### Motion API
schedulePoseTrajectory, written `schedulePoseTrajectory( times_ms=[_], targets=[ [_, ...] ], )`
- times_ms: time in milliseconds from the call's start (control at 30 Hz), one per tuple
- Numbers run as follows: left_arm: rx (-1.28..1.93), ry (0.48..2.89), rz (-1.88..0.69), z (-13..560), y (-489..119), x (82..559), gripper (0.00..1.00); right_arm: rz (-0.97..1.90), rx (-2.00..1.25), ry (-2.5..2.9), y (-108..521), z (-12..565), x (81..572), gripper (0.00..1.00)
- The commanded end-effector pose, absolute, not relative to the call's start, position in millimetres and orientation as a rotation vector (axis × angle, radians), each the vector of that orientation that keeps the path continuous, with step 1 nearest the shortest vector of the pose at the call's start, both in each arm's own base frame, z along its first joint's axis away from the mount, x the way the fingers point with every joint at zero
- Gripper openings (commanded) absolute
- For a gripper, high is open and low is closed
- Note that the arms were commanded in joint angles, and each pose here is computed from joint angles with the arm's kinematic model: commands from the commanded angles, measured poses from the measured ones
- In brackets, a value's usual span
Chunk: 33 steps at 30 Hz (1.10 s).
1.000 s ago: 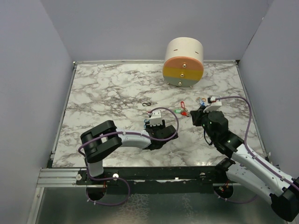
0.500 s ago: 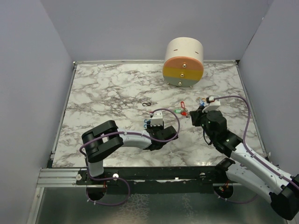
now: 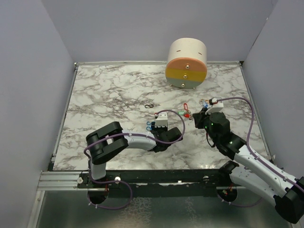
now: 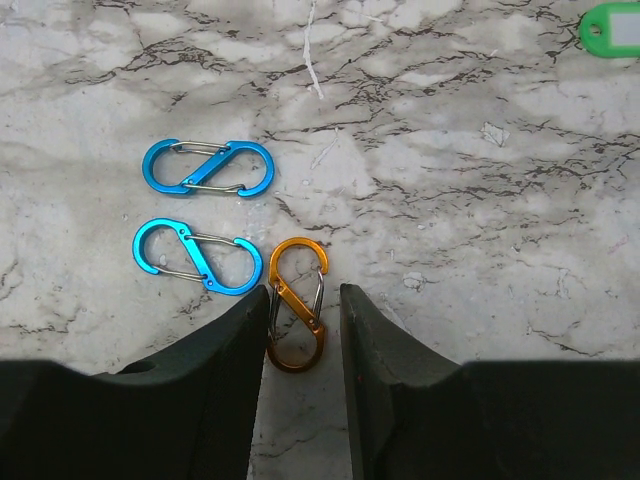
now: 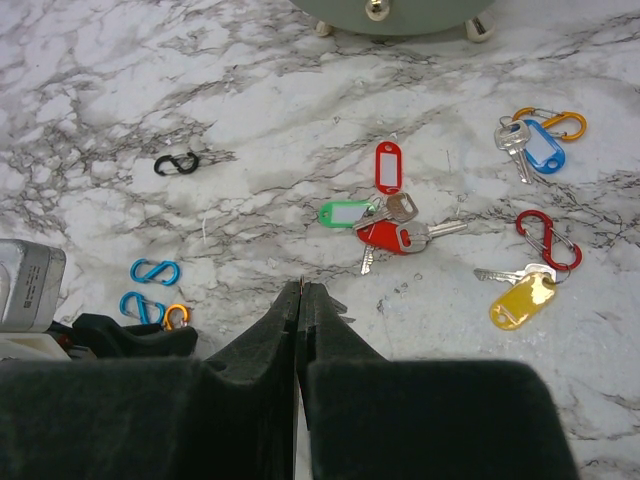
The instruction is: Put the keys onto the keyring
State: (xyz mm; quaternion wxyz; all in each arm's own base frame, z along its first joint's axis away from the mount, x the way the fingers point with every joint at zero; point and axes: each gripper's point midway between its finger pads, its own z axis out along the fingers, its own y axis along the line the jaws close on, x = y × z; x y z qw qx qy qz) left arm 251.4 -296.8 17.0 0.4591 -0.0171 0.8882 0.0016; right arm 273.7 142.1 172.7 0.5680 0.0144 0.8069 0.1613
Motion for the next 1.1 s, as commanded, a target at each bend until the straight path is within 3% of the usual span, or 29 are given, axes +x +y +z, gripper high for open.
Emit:
schedulePoseTrajectory(
  times_ms=[0, 267, 367, 500, 1067],
  targets=[
    [0.1, 2.318, 0.145, -24.8, -274.0, 229.5, 0.36, 0.385, 0.052, 1.876, 141.1, 175.6, 273.5, 0.01],
    [0.111, 2.334, 0.141, -26.7, -272.0, 226.0, 0.31, 0.386, 0.054, 1.879, 141.1, 174.6, 273.0, 0.01],
    [0.118, 2.344, 0.14, -29.1, -272.0, 224.2, 0.22, 0.389, 0.054, 1.88, 141.4, 174.5, 272.9, 0.01],
    [0.136, 2.356, 0.137, -31.5, -273.2, 222.8, 0.01, 0.388, 0.053, 1.882, 141.5, 173.9, 273.0, 0.01],
    [0.207, 2.297, 0.01, 17.4, -289.6, 227.4, 0.0, 0.39, -0.031, 1.925, 153.8, 160.4, 276.7, 0.01]
  ],
)
